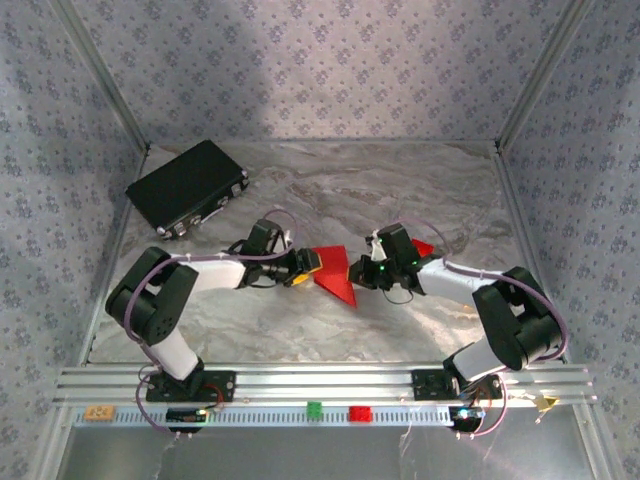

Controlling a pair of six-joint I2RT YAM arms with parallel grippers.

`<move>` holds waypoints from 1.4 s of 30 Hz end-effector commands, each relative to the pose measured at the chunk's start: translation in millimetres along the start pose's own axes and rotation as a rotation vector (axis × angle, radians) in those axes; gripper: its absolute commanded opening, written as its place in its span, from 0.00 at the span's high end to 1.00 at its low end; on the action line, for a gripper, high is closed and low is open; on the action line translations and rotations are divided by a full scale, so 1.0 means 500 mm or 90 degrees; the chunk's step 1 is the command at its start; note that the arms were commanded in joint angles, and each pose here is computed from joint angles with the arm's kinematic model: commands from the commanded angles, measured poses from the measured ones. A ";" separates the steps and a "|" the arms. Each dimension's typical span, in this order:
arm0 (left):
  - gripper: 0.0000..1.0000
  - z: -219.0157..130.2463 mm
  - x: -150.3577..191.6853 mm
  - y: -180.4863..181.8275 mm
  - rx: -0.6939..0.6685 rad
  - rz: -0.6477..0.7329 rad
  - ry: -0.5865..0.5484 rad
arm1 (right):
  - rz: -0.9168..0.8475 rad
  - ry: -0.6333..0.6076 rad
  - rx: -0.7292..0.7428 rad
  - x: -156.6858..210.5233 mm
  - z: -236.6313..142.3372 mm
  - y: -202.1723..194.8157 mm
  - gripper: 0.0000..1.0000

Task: Fold a paper plane with a square sheet of paper (pick it up from the middle)
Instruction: Fourth fold the wing at the center of the table.

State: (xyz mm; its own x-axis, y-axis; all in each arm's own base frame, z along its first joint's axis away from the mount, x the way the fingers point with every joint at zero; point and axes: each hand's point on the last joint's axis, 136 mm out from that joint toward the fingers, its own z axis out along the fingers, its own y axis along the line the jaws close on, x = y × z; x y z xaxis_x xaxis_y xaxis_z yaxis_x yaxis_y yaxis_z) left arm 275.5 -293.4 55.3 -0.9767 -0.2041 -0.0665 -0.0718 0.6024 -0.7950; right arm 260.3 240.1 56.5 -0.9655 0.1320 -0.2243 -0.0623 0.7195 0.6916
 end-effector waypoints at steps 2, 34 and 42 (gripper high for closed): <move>0.40 0.013 -0.014 -0.027 0.036 0.005 0.012 | -0.001 -0.006 -0.014 0.003 -0.008 0.002 0.92; 0.73 0.038 -0.032 -0.083 0.125 -0.006 0.032 | -0.119 -0.154 0.145 0.014 -0.095 -0.015 0.58; 0.75 0.036 -0.033 -0.087 0.129 -0.005 0.030 | -0.420 -0.279 0.215 0.040 -0.068 0.048 0.53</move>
State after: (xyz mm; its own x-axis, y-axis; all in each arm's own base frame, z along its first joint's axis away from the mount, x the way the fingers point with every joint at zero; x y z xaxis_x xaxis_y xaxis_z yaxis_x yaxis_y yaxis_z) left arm 291.7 -325.1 66.4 -0.9839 -0.1787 -0.0081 -0.0776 0.4672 -0.8807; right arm 214.6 246.3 85.3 -0.7244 -0.1066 -0.6811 -0.4105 0.8604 0.3019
